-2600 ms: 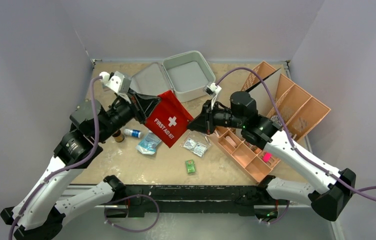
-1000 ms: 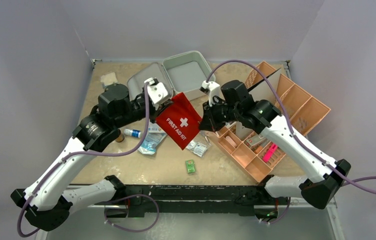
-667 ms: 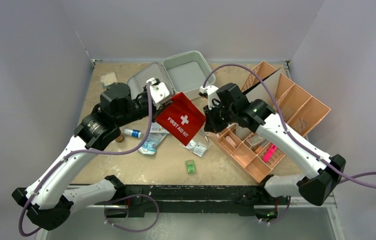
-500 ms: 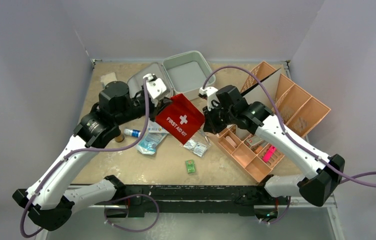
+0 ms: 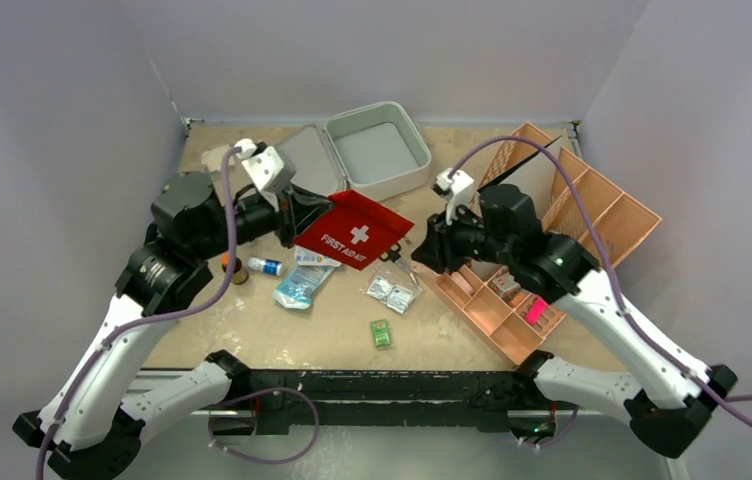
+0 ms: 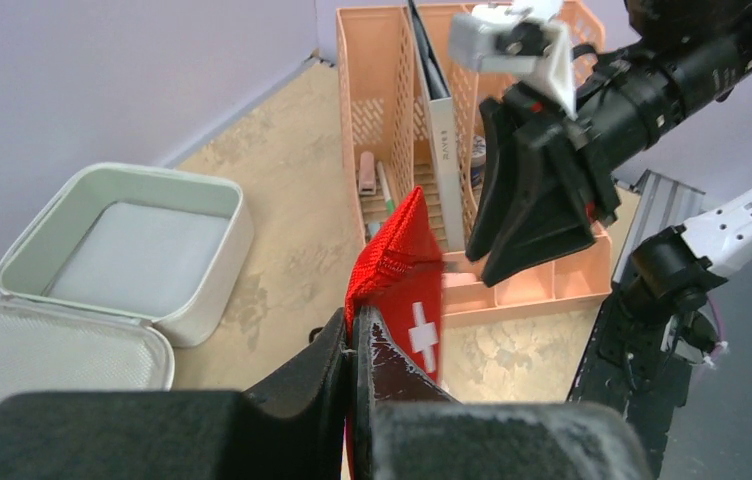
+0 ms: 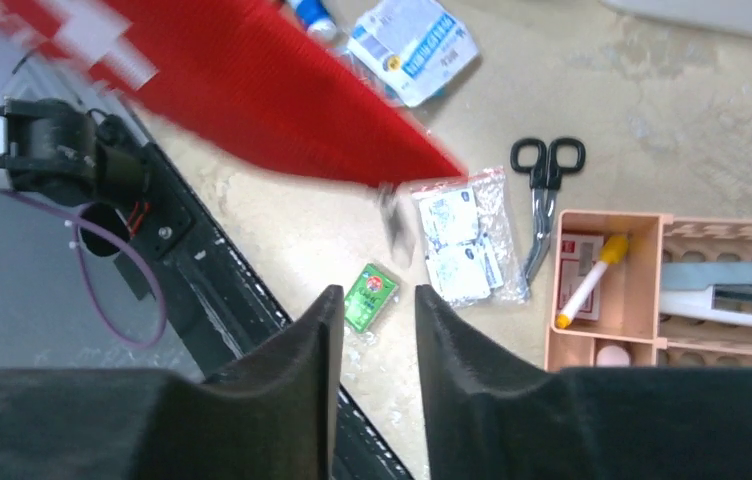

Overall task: Organize the medicine kit
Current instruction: Zip the medicine pouch, then place the medicine pouch inside the medicine box.

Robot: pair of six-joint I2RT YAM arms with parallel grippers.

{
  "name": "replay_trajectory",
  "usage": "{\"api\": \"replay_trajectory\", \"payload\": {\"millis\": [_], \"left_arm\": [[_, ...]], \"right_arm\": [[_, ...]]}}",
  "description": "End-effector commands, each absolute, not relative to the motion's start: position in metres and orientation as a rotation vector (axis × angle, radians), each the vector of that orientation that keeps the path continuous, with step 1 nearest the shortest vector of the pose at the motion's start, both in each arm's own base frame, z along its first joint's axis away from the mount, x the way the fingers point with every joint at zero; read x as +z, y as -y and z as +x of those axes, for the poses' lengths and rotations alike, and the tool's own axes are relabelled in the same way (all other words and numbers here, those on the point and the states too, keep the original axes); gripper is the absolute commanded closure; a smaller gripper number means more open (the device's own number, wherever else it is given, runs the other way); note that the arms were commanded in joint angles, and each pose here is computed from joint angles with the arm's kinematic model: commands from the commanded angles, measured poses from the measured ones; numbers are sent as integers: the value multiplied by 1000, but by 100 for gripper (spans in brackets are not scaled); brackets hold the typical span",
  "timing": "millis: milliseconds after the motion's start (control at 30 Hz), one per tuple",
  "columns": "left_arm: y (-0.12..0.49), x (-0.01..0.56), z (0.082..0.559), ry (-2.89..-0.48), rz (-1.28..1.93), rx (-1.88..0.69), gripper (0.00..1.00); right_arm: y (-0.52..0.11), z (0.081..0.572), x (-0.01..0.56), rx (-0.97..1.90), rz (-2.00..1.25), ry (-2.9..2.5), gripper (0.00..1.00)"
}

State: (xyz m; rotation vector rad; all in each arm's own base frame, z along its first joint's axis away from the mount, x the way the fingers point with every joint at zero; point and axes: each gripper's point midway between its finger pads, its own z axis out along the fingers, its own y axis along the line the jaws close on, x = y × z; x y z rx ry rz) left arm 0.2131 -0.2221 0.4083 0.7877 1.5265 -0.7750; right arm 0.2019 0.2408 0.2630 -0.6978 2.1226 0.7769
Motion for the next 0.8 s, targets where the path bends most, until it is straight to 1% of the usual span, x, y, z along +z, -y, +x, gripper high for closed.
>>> {"api": "replay_trajectory", "payload": {"millis": [0,33,67,100,167,233,300,400,467,633,700,733,767], "left_arm": [[220,418,193,-1452,808,-839,100],[222,414,188,-1451,836,-856,100],[223,409,183,-1455,857,-875,100],[224,406,179,-1455,872,-892,100],[226,403,171,-1449,899,-928,100],[230,403,160,-1428,936,-986,100],[234,405,148,-1399,973,-1055,100],[240,406,131,-1363,1042,-1150,100],[241,406,123,-1348,1073,-1185,100],[241,409,120,-1337,1080,-1202,100],[241,409,120,-1338,1078,-1204,100],[242,409,121,-1341,1079,-1206,100],[242,408,122,-1347,1079,-1205,100]], "right_arm": [[-237,174,302,902,-744,-2005,55],[-236,168,308,923,-758,-1982,48],[-235,163,314,946,-772,-1959,36],[-235,157,321,972,-786,-1932,26],[-239,147,333,1039,-818,-1878,11],[-246,141,339,1097,-863,-1833,3],[-251,143,340,1107,-886,-1809,1],[-257,151,342,1085,-928,-1774,1],[-265,148,342,1123,-993,-1739,2],[-283,140,338,1245,-1124,-1686,15],[-288,135,338,1313,-1133,-1677,26],[-290,135,337,1327,-1119,-1680,35],[-291,136,338,1340,-1097,-1689,50]]}}
